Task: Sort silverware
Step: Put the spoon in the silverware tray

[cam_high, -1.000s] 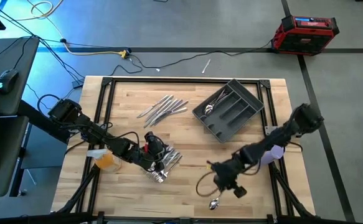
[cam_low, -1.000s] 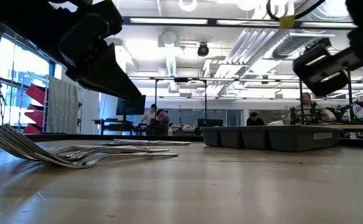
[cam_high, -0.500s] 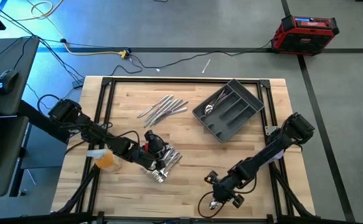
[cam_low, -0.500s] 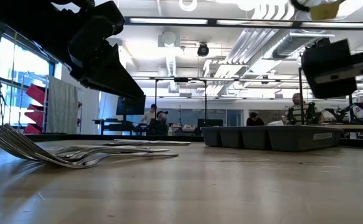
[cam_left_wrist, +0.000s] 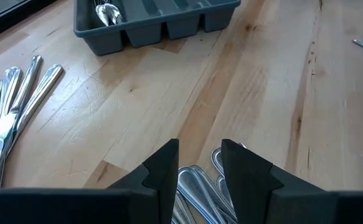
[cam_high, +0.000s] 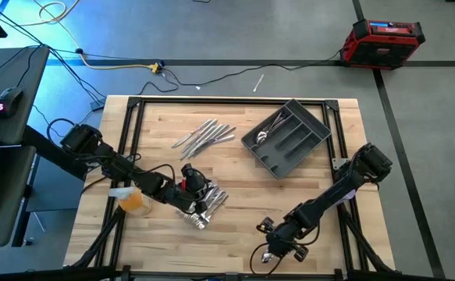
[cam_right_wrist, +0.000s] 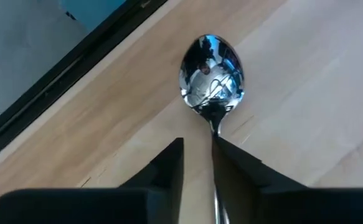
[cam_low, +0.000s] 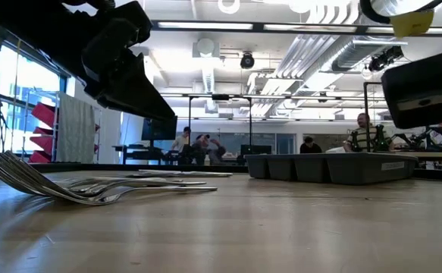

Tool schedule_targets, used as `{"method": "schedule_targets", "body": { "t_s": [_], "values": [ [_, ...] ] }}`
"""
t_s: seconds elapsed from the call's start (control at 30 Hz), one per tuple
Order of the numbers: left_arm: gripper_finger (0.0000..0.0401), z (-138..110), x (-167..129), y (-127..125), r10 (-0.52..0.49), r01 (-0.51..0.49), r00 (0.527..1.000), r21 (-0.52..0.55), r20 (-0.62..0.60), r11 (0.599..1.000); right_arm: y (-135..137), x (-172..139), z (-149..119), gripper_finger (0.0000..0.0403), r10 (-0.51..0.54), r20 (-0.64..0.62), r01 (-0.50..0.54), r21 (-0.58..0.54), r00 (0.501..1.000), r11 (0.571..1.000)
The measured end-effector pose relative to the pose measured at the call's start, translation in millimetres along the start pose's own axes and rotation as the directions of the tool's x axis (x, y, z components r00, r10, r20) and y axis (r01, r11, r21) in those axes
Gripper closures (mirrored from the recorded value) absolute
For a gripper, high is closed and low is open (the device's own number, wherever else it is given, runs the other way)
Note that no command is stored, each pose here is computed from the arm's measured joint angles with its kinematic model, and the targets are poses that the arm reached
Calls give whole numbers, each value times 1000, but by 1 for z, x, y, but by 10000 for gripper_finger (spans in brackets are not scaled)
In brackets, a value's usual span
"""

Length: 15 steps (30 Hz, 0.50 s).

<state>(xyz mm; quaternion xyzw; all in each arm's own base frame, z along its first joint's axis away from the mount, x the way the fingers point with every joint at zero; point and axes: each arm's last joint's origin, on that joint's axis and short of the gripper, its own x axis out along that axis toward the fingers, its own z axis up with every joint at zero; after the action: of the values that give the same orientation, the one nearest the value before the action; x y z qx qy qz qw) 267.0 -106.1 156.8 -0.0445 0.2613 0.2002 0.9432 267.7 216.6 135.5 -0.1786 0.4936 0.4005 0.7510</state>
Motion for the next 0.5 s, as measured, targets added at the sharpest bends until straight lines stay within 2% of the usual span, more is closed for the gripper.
{"method": "schedule_targets", "body": {
  "t_s": [0.1, 0.2, 0.3, 0.5],
  "values": [
    [298, 0, 0, 0, 0, 0, 1000, 0, 0, 1000, -1, -1, 3, 284, -17, 4, 17, 1, 1000, 1000],
    [298, 0, 0, 0, 0, 0, 1000, 0, 0, 1000, -3, -1, 1, 270, -88, -30, 88, 4, 996, 996],
    [298, 0, 0, 0, 0, 0, 1000, 0, 0, 1000, -4, -2, 0, 266, -128, -45, 127, -13, 991, 992],
    [298, 0, 0, 0, 0, 0, 1000, -2, 0, 1000, -4, -2, 0, 265, -130, -46, 129, -43, 990, 991]
  ]
}}
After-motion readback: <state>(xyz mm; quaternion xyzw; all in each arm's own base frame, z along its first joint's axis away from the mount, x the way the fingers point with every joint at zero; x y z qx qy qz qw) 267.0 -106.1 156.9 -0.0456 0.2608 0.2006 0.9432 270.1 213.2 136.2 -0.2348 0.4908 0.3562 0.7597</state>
